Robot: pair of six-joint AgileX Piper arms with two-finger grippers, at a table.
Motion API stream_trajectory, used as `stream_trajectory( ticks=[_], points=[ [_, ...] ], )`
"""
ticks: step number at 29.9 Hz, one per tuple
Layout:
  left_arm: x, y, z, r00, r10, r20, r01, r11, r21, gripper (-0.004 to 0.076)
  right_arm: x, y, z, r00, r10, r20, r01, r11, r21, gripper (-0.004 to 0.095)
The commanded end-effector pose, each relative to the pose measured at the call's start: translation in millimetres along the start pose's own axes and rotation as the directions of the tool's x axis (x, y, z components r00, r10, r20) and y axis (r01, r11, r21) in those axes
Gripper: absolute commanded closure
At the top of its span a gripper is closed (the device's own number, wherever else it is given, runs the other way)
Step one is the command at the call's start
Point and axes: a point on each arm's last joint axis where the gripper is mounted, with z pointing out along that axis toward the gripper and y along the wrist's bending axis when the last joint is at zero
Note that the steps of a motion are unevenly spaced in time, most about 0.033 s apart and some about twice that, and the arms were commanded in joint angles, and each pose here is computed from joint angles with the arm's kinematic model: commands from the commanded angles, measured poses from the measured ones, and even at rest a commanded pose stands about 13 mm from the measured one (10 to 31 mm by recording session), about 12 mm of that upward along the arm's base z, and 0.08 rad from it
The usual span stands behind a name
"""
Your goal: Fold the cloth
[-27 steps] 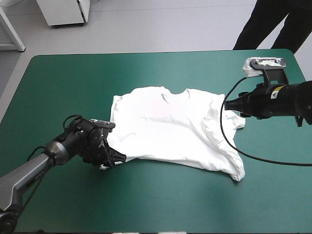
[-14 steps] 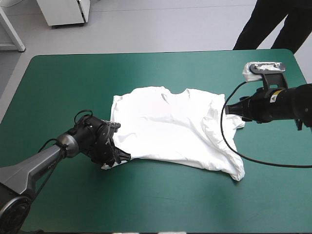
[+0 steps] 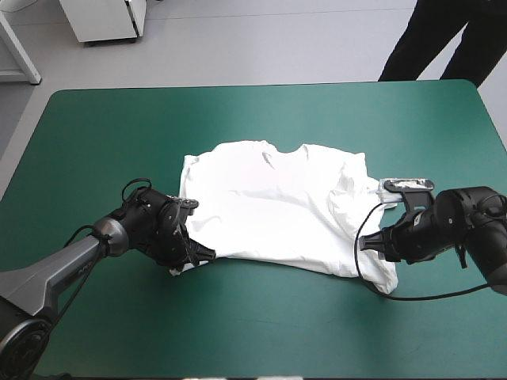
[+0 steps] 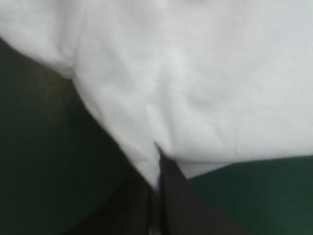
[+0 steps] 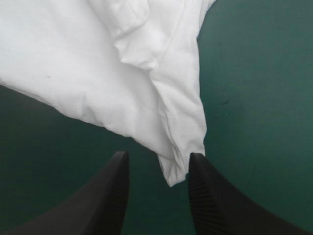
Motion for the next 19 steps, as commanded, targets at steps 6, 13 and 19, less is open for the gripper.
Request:
stream_trajectory(
  ticks=[6, 13, 19],
  points=[
    [-5, 1, 7, 0.999, 0.026, 0.039, -0.025, 0.999, -0.024, 0.0746, 23, -9, 36, 0.999, 0.037, 0.004, -0.037, 0.999, 0.019, 0.0529],
    [-5, 1, 7, 0.998, 0.041, 0.039, -0.04, 0.999, -0.025, 0.0746, 28, -11, 58, 0.997, 0.08, 0.017, -0.08, 0.997, 0.009, 0.053],
    [-5, 1, 7, 0.998, 0.039, 0.039, -0.039, 0.999, -0.023, 0.0746, 25, -14, 86, 0.993, 0.093, -0.077, -0.091, 0.995, 0.031, 0.053]
  ],
)
